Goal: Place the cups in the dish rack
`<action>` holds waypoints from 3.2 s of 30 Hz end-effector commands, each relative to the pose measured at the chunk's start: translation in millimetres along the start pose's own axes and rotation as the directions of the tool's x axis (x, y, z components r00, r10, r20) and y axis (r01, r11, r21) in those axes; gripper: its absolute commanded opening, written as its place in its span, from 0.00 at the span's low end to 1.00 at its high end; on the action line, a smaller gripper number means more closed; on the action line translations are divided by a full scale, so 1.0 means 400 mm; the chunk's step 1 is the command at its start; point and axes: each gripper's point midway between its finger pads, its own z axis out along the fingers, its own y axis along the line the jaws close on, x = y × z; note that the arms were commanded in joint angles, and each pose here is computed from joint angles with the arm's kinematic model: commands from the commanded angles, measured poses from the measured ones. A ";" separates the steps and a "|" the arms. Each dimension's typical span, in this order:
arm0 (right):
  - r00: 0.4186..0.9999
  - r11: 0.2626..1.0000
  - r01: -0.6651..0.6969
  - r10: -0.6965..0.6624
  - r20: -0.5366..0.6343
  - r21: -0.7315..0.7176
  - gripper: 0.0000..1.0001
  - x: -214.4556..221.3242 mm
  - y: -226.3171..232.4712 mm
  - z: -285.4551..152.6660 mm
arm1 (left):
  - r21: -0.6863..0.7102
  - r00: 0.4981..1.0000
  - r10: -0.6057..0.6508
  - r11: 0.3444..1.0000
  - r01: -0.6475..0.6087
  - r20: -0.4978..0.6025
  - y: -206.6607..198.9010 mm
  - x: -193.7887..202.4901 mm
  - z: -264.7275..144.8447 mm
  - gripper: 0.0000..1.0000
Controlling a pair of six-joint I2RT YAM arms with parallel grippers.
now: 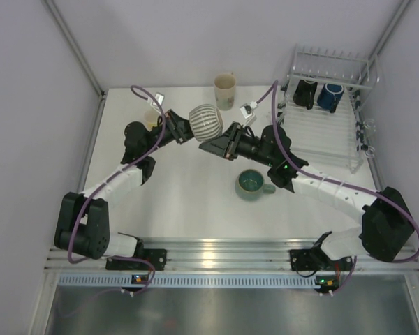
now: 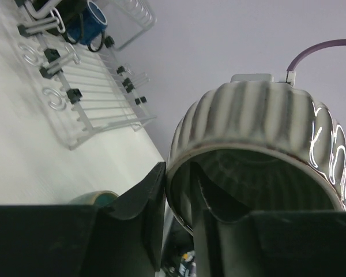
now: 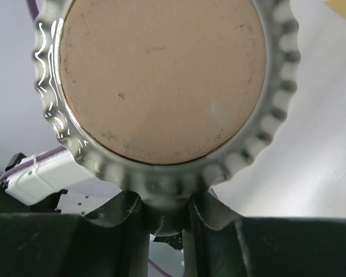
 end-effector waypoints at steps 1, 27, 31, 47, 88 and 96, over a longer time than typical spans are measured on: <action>0.986 0.995 0.072 -0.061 0.156 -0.066 0.00 -0.094 0.086 -0.018 | 0.145 0.987 0.158 0.978 -0.152 -0.030 -0.112 0.021 -0.015 0.36; 0.862 0.601 0.143 -0.466 0.199 0.786 0.00 -0.389 -0.349 -0.501 | -0.227 0.960 0.270 0.933 -0.280 -0.074 -0.041 -0.007 -0.069 0.74; 0.834 0.419 0.137 -0.538 0.123 0.898 0.00 -0.438 -0.423 -0.581 | -0.219 0.956 0.285 0.930 -0.294 -0.074 -0.080 -0.001 -0.090 0.74; 0.832 0.167 0.101 -0.555 0.009 0.981 0.00 -0.570 -0.614 -0.647 | -0.217 0.957 0.282 0.932 -0.291 -0.071 -0.133 0.059 -0.173 0.75; 0.909 0.160 0.031 -0.416 0.039 0.987 0.14 -0.664 -0.896 -0.495 | -0.282 0.959 0.275 0.917 -0.283 -0.068 -0.130 0.101 -0.240 0.76; 0.917 0.126 0.003 -0.395 0.047 0.992 0.29 -0.667 -0.911 -0.482 | -0.270 0.953 0.295 0.915 -0.301 -0.064 -0.146 0.100 -0.244 0.76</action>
